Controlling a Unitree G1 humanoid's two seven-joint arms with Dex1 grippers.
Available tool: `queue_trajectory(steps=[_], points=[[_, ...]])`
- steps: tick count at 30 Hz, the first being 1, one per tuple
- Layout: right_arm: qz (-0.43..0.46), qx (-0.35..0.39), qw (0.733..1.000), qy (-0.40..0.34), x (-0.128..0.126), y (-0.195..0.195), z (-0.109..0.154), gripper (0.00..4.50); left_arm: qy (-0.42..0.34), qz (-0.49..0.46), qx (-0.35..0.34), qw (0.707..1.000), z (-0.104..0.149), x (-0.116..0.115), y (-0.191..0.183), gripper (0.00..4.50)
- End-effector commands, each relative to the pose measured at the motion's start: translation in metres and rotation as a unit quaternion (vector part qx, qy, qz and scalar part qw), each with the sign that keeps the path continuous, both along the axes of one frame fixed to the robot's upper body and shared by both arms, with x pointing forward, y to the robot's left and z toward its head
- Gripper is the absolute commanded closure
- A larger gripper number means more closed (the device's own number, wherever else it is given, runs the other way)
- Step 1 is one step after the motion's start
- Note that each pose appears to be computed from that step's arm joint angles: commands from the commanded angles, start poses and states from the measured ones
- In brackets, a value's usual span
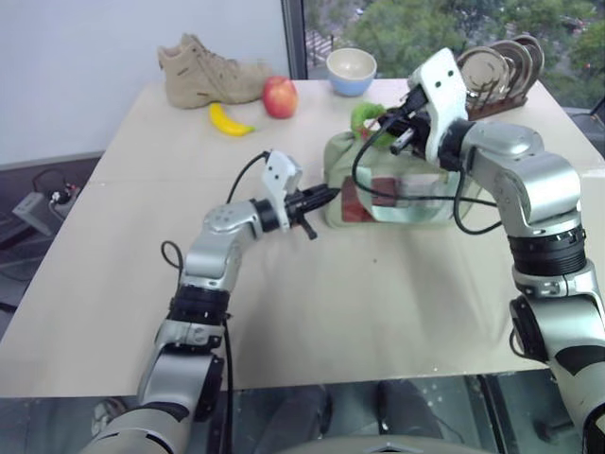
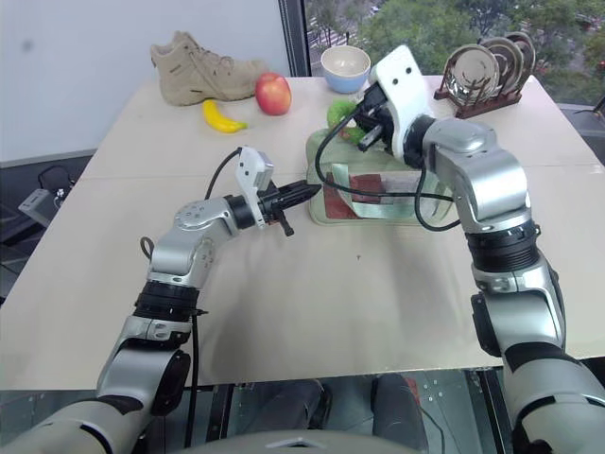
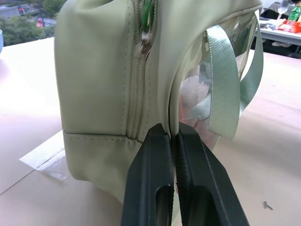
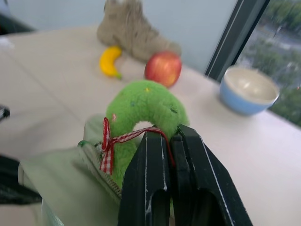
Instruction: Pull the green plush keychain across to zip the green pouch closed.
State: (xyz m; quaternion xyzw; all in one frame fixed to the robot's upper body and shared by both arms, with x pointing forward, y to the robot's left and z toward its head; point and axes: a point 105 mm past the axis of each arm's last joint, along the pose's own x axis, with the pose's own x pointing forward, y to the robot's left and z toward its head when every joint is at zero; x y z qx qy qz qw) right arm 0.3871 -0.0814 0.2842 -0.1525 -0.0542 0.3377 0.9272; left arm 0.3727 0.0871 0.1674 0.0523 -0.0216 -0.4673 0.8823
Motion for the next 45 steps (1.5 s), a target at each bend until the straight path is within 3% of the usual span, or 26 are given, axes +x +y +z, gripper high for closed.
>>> queue_trajectory(steps=[1,7,15,20,24,27,31,36,45], points=[[-0.013,0.037,0.997,-0.068,-0.008,-0.009,0.04,4.47,0.01,0.027,0.011,1.0,-0.005,0.007,0.004,4.5],[-0.104,0.039,0.991,-0.076,0.006,-0.05,0.04,4.47,0.027,0.065,0.017,0.997,-0.011,0.016,0.014,4.5],[-0.155,0.047,0.981,-0.104,0.005,-0.082,0.051,4.47,0.021,0.072,0.03,0.997,-0.015,0.018,0.018,4.5],[-0.018,0.104,0.984,-0.145,-0.021,-0.022,0.08,4.47,-0.019,0.031,0.044,0.998,-0.008,0.009,0.002,4.5],[0.019,0.101,0.982,-0.16,-0.025,0.014,0.089,4.47,-0.021,0.019,0.041,0.999,-0.005,0.007,-0.009,4.5],[0.013,0.092,0.981,-0.167,-0.02,0.017,0.091,4.47,-0.011,0.029,0.041,0.999,-0.007,0.009,-0.009,4.5],[-0.035,0.088,0.98,-0.173,-0.011,-0.008,0.092,4.47,0.008,0.059,0.039,0.997,-0.013,0.015,0.003,4.5],[-0.15,0.062,0.973,-0.166,-0.001,-0.073,0.076,4.47,0.026,0.091,0.028,0.995,-0.016,0.019,0.016,4.5],[-0.304,0.053,0.94,-0.146,-0.012,-0.156,0.041,4.47,0.048,0.129,0.009,0.99,-0.02,0.024,0.027,4.5]])
